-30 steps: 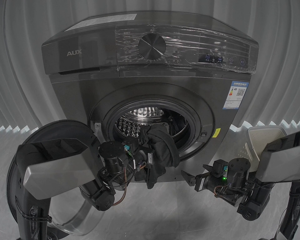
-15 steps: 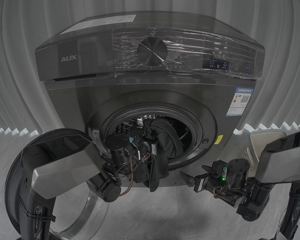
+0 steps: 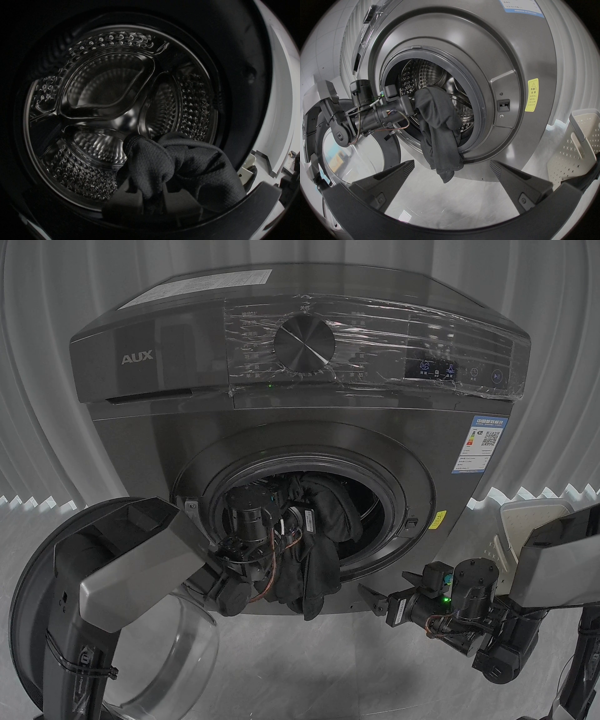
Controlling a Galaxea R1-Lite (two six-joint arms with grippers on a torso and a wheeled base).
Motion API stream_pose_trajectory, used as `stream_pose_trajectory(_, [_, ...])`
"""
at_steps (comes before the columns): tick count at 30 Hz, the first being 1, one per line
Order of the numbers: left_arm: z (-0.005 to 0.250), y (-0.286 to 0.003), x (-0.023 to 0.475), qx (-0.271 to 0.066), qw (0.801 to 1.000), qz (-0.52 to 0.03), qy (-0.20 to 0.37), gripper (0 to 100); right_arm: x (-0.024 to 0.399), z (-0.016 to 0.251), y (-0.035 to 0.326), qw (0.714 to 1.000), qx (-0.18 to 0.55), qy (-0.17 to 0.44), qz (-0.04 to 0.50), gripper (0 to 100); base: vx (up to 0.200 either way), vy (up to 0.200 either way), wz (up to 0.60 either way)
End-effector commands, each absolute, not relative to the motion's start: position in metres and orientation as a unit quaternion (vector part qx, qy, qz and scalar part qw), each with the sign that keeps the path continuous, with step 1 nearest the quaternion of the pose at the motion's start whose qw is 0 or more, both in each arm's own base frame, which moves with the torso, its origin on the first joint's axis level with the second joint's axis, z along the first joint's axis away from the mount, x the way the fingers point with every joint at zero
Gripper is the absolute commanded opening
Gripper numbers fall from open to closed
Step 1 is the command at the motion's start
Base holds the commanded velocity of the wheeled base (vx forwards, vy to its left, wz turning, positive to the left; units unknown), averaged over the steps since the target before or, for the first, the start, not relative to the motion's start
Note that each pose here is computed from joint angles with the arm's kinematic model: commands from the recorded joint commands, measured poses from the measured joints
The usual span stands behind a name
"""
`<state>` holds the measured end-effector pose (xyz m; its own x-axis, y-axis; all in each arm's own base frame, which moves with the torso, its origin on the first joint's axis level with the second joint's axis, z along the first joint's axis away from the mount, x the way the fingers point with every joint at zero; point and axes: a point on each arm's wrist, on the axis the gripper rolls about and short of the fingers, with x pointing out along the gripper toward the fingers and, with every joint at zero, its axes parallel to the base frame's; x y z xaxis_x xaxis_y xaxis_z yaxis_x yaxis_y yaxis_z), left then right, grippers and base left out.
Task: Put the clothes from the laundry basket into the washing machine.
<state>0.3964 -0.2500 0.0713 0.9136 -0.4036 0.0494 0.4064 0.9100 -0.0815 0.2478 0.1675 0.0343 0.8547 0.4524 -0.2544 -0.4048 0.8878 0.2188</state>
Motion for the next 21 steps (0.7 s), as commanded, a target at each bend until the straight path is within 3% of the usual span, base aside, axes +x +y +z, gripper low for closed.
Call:
stream_pose_trajectory(1, [0.057, -0.26, 0.416, -0.049, 0.978, -0.201, -0.017, 0, 0.247, 0.034, 0.168, 0.959, 0.078, 0.152, 0.224, 100, 0.0, 0.0, 0.0])
stream_pose_trajectory(15, [0.015, -0.273, 0.46, -0.055, 0.981, -0.186, -0.003, 0, 0.248, 0.033, 0.167, 0.96, 0.079, 0.152, 0.223, 100, 0.0, 0.0, 0.0])
stream_pose_trajectory(21, [0.019, -0.276, 0.475, -0.071, 0.983, -0.166, -0.024, 0, 0.248, 0.033, 0.167, 0.96, 0.079, 0.152, 0.223, 100, 0.0, 0.0, 0.0])
